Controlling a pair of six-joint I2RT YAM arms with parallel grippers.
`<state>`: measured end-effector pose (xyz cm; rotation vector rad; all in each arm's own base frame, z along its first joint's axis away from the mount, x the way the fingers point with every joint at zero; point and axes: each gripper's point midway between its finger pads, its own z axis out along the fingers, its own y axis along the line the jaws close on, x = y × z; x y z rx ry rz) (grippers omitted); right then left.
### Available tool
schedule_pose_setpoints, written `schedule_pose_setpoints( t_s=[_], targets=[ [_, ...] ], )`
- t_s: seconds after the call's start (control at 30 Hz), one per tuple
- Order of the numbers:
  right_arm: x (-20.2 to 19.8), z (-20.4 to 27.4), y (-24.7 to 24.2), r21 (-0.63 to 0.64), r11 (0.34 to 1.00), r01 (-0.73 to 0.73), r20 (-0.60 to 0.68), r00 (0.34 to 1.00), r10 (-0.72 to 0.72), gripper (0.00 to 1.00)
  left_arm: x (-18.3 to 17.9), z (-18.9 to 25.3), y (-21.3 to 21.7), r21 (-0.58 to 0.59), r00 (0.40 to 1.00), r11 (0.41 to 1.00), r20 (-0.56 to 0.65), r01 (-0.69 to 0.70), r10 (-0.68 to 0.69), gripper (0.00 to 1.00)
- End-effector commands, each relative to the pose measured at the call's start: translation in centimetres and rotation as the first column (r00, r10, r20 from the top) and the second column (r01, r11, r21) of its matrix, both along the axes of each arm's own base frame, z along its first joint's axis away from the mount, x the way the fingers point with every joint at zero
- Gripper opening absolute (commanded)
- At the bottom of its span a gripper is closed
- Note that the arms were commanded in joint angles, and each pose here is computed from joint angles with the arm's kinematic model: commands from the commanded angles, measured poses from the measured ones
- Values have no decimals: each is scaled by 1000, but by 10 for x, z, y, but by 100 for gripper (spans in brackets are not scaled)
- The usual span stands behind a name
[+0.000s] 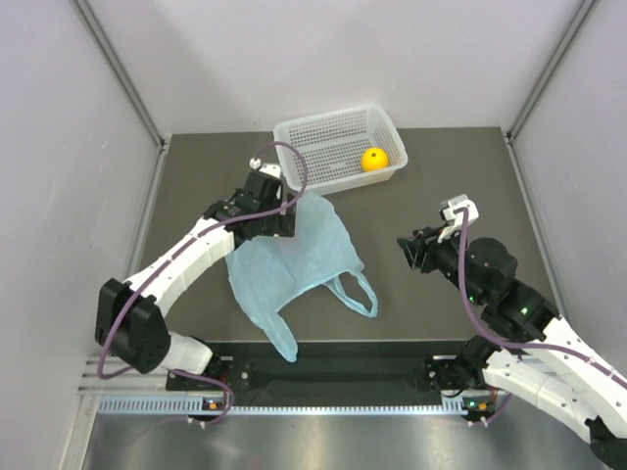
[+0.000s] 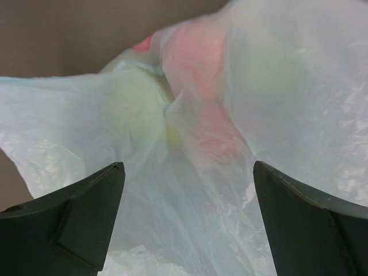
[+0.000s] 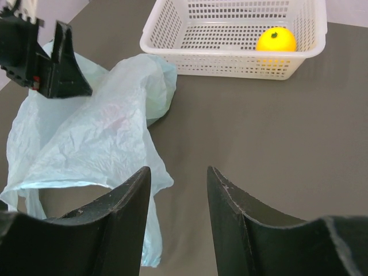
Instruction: Untie the knot of the plastic bag and take out the fruit
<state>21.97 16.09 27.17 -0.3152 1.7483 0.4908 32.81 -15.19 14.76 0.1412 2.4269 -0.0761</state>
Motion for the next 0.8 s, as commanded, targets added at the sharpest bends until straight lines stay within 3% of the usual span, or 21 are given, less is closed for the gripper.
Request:
schedule_pose_setpoints(
  t_s=[0.0, 0.23, 0.47, 0.67, 0.77],
  targets=[
    [2, -2, -1, -15, 1000, 4, -1, 1000, -4, 44, 23, 44, -4, -72, 983, 997, 180, -27, 40, 99],
    [2, -2, 1, -20, 1000, -11, -2, 1000, 11, 44, 40, 6, -3, -16, 993, 997, 91, -72, 74, 99],
    [1, 0, 0, -19, 1000, -8, 1, 1000, 8, 44, 64, -9, -1, 4, 991, 995, 98, -96, 95, 98],
    [1, 1, -1, -21, 1000, -10, 5, 1000, 11, 43, 74, -20, -3, -2, 991, 995, 96, -95, 95, 77],
    [1, 1, -2, -21, 1000, -6, 6, 1000, 6, 43, 75, -22, -6, -13, 992, 996, 91, -85, 86, 60]
  ],
)
